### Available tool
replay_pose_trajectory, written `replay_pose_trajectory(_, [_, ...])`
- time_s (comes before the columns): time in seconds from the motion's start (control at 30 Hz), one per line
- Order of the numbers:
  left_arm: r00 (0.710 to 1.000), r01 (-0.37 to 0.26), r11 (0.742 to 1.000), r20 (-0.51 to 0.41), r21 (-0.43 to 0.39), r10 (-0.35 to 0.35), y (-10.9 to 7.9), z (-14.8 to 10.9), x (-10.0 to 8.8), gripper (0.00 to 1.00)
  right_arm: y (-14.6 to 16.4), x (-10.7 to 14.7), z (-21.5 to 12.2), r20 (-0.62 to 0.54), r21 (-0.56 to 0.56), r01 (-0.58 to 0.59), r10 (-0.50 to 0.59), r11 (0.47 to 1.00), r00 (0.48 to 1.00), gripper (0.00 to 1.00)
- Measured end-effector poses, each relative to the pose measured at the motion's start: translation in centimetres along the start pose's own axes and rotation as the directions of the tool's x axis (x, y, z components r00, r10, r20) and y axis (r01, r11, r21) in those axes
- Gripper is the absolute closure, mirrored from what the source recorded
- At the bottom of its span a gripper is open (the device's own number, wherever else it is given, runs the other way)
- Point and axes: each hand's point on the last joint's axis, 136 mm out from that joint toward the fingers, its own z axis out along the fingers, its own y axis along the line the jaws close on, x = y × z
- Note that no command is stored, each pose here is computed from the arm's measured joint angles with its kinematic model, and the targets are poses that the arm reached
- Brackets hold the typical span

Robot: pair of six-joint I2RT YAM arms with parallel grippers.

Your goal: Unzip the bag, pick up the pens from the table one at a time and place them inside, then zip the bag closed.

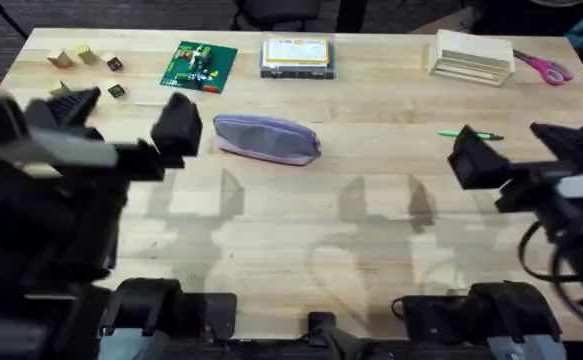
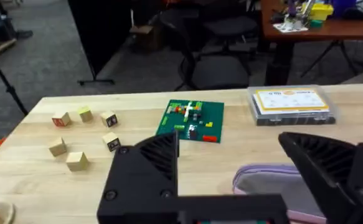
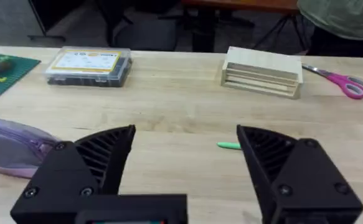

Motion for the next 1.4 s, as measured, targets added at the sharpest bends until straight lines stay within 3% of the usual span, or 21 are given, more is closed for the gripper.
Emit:
replay_pose_trajectory(0.27, [0.992, -0.027, 1.0, -0.122, 0.007, 0.027, 0.0, 2.1, -4.0, 0.007, 0.0, -3.2, 0.2, -0.172, 0.001, -0.005, 0.005, 1.0, 0.985, 0.004])
replay_pose_trajectory(0.33, [0.979, -0.031, 0.999, -0.202, 0.016, 0.033, -0.1, 3.6, -5.0, 0.007, 0.0, -4.5, 0.9, -0.268, 0.001, -0.007, 0.007, 1.0, 0.963, 0.004])
replay_pose_trajectory(0.67, [0.9, -0.031, 0.997, -0.433, 0.068, 0.058, -0.9, 7.0, -3.6, 0.008, 0.0, -5.3, 3.5, -0.416, 0.0, -0.013, 0.012, 1.0, 0.909, 0.004])
replay_pose_trajectory(0.8, [0.87, -0.044, 0.989, -0.481, 0.139, 0.106, -1.9, 8.3, -2.3, 0.008, 0.0, -5.2, 3.6, -0.423, 0.0, -0.013, 0.012, 1.0, 0.906, 0.004])
replay_pose_trajectory(0.9, [0.834, -0.079, 0.969, -0.517, 0.232, 0.192, -2.9, 9.3, -0.4, 0.009, 0.0, -5.2, 3.6, -0.421, 0.0, -0.013, 0.012, 1.0, 0.907, 0.004])
replay_pose_trajectory(1.07, [0.808, -0.127, 0.922, -0.5, 0.365, 0.31, -3.7, 10.0, 0.9, 0.01, 0.0, -5.2, 3.6, -0.421, 0.0, -0.013, 0.012, 1.0, 0.907, 0.004])
replay_pose_trajectory(1.23, [0.809, -0.181, 0.85, -0.417, 0.495, 0.415, -3.2, 10.1, 1.2, 0.01, 0.0, -5.2, 3.6, -0.42, 0.0, -0.013, 0.012, 1.0, 0.907, 0.004])
replay_pose_trajectory(1.4, [0.824, -0.24, 0.759, -0.286, 0.605, 0.488, -2.3, 10.1, 1.1, 0.01, 0.0, -5.2, 3.6, -0.422, 0.0, -0.013, 0.012, 1.0, 0.907, 0.004])
